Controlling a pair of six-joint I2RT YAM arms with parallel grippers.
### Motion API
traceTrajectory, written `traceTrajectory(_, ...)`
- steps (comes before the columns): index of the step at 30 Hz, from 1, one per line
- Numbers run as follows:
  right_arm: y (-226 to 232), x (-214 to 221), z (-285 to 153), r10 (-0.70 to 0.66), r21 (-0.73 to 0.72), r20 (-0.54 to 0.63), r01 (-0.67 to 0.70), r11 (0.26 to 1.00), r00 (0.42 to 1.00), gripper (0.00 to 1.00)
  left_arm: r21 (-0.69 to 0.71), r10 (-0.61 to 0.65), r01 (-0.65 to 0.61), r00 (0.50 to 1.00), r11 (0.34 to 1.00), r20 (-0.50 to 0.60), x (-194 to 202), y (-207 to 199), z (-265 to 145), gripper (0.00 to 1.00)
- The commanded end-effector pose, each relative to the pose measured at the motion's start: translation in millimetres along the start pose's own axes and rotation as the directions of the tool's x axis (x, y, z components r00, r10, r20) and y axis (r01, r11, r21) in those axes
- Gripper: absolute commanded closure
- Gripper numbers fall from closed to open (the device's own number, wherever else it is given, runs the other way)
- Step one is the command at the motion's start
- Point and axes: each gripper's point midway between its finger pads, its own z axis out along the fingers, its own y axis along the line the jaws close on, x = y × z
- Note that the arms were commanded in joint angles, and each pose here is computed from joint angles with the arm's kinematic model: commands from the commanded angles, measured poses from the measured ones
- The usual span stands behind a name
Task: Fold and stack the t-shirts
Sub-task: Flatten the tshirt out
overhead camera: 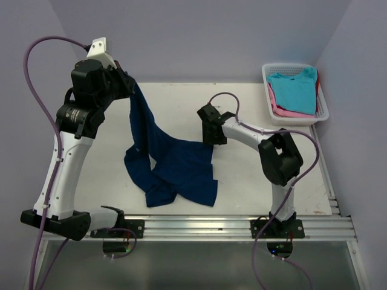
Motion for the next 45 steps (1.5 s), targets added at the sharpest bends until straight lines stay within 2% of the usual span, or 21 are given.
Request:
traceTrajectory(1, 9.0, -10.8, 5.4, -0.011, -0.031, 0.003, 0.011, 0.999, 1.0, 0.45, 0.039, -0.002, -0.001, 0.997, 0.999, 0.072, -18.6, -7.6, -10.7, 1.0)
traceTrajectory(6, 11.1, -5.2, 25.3, -0.024, -0.033, -0.038, 0.022, 0.999, 0.999, 0.46, 0.046, -0.002, -0.001, 0.997, 0.999, 0.076, -19.7, -8.8, -13.3, 1.0)
traceTrajectory(10, 15.1, -0.9, 29.8, -0.017, -0.053, -0.054, 0.014, 0.998, 0.998, 0.54, 0.043, -0.002, -0.001, 0.997, 0.999, 0.079, -20.3, -8.3, -15.2, 1.0)
traceTrajectory(12, 14.1, 0.5, 30.9, -0.015, -0.049, -0.055, 0.012, 0.999, 0.998, 0.67, 0.04, -0.002, -0.001, 0.997, 0.999, 0.075, -18.3, -7.2, -15.0, 1.0)
traceTrajectory(13, 13.9, 0.9, 32.1, -0.017, -0.047, -0.056, 0.014, 0.999, 0.998, 0.79, 0.042, -0.002, -0.001, 0.997, 0.999, 0.075, -18.2, -7.5, -15.0, 1.0)
traceTrajectory(16, 11.7, 2.7, 32.9, -0.014, -0.04, -0.061, 0.012, 0.999, 0.998, 1.0, 0.037, -0.001, -0.001, 0.998, 0.999, 0.068, -14.6, -5.8, -14.2, 1.0)
traceTrajectory(19, 10.3, 1.1, 27.8, -0.019, -0.037, -0.054, 0.017, 0.999, 0.998, 1.0, 0.033, 0.004, -0.006, 0.998, 0.999, 0.067, -12.4, -4.2, -13.6, 1.0)
traceTrajectory(22, 3.4, -21.3, 1.2, -0.007, -0.024, 0.025, 0.007, 1.0, 1.0, 1.0, 0.017, 0.013, -0.015, 0.998, 1.0, 0.061, -9.5, -0.4, -12.4, 1.0)
traceTrajectory(25, -14.9, -61.0, -50.4, 0.003, 0.02, 0.171, -0.006, 1.0, 0.985, 1.0, -0.001, 0.031, -0.031, 0.998, 1.0, 0.063, -9.1, 3.7, -13.0, 1.0)
traceTrajectory(26, -23.8, -77.6, -82.7, 0.012, 0.018, 0.238, -0.016, 1.0, 0.971, 1.0, -0.008, 0.041, -0.041, 0.997, 0.999, 0.067, -10.2, 5.2, -13.2, 1.0)
traceTrajectory(29, -48.4, -119.0, -148.1, 0.033, 0.058, 0.409, -0.062, 0.996, 0.912, 1.0, -0.041, 0.074, -0.07, 0.991, 0.997, 0.109, -21.1, 10.4, -17.2, 1.0)
traceTrajectory(30, -57.2, -137.5, -188.9, 0.065, 0.03, 0.493, -0.092, 0.995, 0.868, 1.0, -0.045, 0.082, -0.076, 0.987, 0.996, 0.14, -30.3, 9.7, -20.1, 1.0)
traceTrajectory(32, -76.1, -155.4, -233.1, 0.061, 0.051, 0.584, -0.112, 0.992, 0.809, 1.0, -0.078, 0.107, -0.094, 0.977, 0.993, 0.185, -45.5, 13.1, -27.1, 1.0)
traceTrajectory(33, -85.5, -167.9, -271.7, 0.094, 0.016, 0.65, -0.137, 0.99, 0.754, 1.0, -0.08, 0.113, -0.098, 0.969, 0.992, 0.22, -58.3, 10.8, -32.6, 1.0)
traceTrajectory(35, -101.9, -181.4, -315.7, 0.096, 0.019, 0.72, -0.157, 0.987, 0.688, 1.0, -0.088, 0.135, -0.115, 0.954, 0.989, 0.269, -76.6, 8.0, -40.2, 1.0)
traceTrajectory(39, -128.8, -183.8, -383.8, 0.117, -0.025, 0.811, -0.166, 0.986, 0.573, 1.0, -0.052, 0.163, -0.156, 0.902, 0.986, 0.399, -109.4, -4.7, -70.0, 1.0)
traceTrajectory(41, -138.0, -178.4, -424.0, 0.148, -0.097, 0.859, -0.129, 0.987, 0.49, 1.0, -0.03, 0.18, -0.188, 0.868, 0.982, 0.463, -122.7, -12.1, -87.4, 1.0)
traceTrajectory(42, -138.5, -173.8, -427.7, 0.144, -0.107, 0.865, -0.105, 0.989, 0.48, 1.0, -0.003, 0.172, -0.2, 0.837, 0.98, 0.52, -134.3, -19.2, -106.5, 1.0)
traceTrajectory(43, -147.2, -166.9, -456.9, 0.183, -0.161, 0.893, -0.087, 0.983, 0.411, 1.0, 0.007, 0.185, -0.225, 0.817, 0.974, 0.547, -138.9, -23.0, -116.9, 1.0)
traceTrajectory(45, -147.1, -156.9, -467.8, 0.169, -0.174, 0.907, -0.024, 0.985, 0.386, 1.0, 0.053, 0.174, -0.261, 0.768, 0.964, 0.616, -148.8, -34.1, -148.1, 1.0)
